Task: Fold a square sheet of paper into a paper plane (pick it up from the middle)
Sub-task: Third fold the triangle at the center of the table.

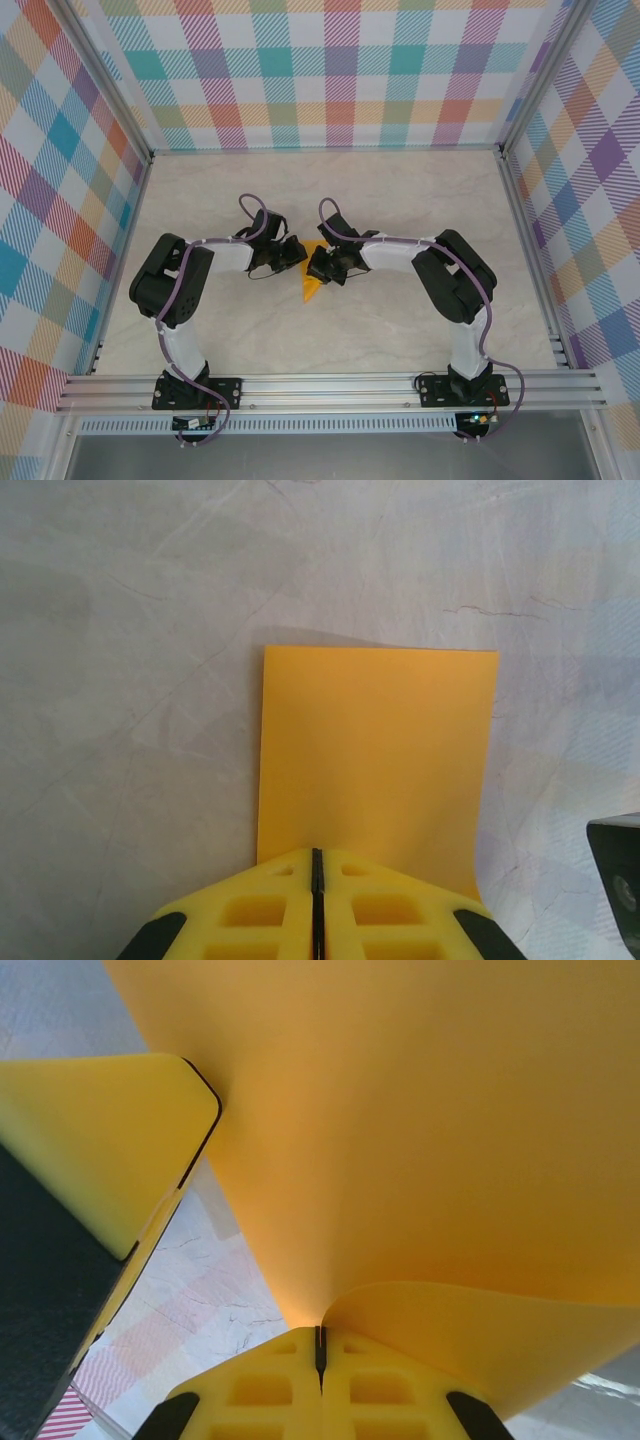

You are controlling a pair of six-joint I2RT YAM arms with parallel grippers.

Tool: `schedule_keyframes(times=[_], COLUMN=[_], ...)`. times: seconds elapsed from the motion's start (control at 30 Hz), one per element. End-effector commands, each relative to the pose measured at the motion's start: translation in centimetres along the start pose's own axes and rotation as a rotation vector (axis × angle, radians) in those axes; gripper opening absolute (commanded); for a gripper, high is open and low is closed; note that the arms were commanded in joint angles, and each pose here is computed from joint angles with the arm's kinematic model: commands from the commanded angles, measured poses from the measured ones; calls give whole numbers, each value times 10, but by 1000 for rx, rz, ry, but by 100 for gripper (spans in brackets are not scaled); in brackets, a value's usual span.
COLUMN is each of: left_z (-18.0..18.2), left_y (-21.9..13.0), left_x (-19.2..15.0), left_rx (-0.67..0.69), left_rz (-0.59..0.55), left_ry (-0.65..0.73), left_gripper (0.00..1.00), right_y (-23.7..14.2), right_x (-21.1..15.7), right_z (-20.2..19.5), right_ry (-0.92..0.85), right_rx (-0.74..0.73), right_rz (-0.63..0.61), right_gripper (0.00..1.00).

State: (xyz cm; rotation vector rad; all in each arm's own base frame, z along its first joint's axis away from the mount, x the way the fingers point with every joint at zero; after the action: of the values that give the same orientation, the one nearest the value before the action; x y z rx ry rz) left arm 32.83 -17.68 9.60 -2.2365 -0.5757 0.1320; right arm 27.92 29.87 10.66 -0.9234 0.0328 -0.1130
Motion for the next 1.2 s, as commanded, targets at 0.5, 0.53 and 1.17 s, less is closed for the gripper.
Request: schedule_keyframes(times=[0.5,0.53,1.17], left_z=[1,1,1], left_y=[-2,-2,-1], left_x=[1,1,1], left_rx=[10,10,5], left_rz=[25,24,32], left_ry=[5,6,5], left_gripper=[10,10,10], right_y=[6,6,6], right_x=[8,8,6], right_z=[5,4,1], right_ry=[-27,-26,-39], right_rx=[12,10,-27], right_rz=[-8,-9,14], right_gripper=[2,2,2])
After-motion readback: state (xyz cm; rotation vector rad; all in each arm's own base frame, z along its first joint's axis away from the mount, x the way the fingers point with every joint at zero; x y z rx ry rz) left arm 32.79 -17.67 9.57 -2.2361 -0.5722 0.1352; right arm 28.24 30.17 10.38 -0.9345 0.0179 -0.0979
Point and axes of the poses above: each hand's point on the last joint's axis, 136 mm out from that joint toward the fingers, its own y axis out along the fingers, its own z axis along the line the jaws close on, x = y × z, the point moved 10 cm from there along -y, back along the fingers, and after that the axes turned 10 degrees about -y, right-handed, at the moved point
